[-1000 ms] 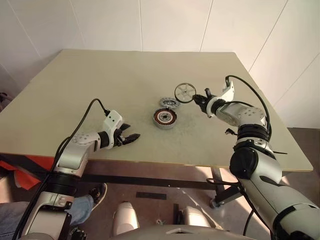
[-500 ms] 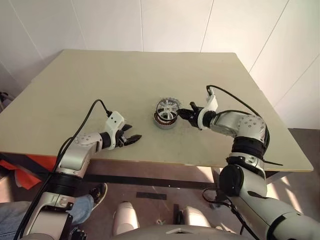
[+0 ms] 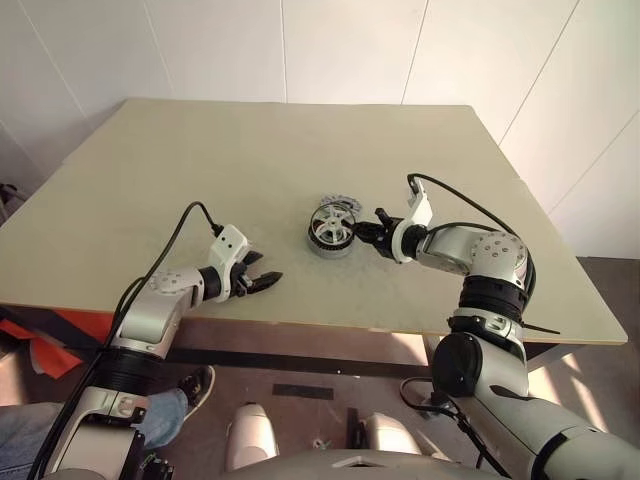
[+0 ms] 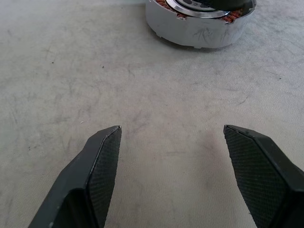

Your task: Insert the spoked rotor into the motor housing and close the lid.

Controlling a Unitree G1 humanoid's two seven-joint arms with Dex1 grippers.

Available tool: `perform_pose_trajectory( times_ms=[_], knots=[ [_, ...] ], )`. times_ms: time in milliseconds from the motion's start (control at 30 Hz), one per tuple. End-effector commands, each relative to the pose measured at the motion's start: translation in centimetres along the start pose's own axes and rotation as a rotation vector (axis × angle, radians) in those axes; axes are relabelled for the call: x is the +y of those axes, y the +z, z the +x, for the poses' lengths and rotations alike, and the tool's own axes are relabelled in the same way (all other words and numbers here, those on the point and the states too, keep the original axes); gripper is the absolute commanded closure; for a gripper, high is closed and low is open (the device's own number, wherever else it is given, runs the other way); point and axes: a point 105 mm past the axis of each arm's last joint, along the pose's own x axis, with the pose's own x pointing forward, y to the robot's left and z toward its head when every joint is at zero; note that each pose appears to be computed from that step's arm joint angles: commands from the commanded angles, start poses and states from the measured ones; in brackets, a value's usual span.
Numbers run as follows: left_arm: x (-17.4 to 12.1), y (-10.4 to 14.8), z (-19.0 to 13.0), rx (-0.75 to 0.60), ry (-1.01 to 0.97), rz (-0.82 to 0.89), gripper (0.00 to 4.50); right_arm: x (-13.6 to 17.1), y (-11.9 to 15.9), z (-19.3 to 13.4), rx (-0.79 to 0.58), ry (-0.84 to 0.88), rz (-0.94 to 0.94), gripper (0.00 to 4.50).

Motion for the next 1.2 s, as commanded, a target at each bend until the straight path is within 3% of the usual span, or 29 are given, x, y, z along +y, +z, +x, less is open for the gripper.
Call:
perform_pose_trajectory(
  times_ms=[33,167,467,733,967,1067,1200],
  knots=[
    [0.2,1.4,-0.2,-0.038,0.006,0.043,0.85,0.8,0.7,-0.5,-0.035,0.023,-0.029,4.23],
    [0.3,1.5,-0.2,-0.038,0.006,0.045,0.85,0.4,0.6,-0.4,-0.029,0.009,-0.021,4.23],
    [0.5,1.3,-0.4,-0.033,0.016,0.045,0.85,1.0,0.8,-0.5,-0.04,0.013,-0.058,1.26],
    [0.4,1.3,-0.3,-0.032,0.013,0.044,0.85,1.4,2.1,-1.1,-0.106,0.011,-0.109,1.26],
    [0.5,1.5,-0.1,-0.041,0.015,0.044,0.85,4.6,4.2,-1.8,-0.251,0.073,-0.378,1.26],
    [0.4,1.6,0.1,-0.043,0.013,0.045,0.85,4.8,3.6,-1.0,-0.244,0.083,-0.444,1.85],
    [0.5,1.6,0.1,-0.045,0.017,0.044,0.85,5.1,1.3,0.8,-0.161,0.14,-0.444,3.28]
  ],
)
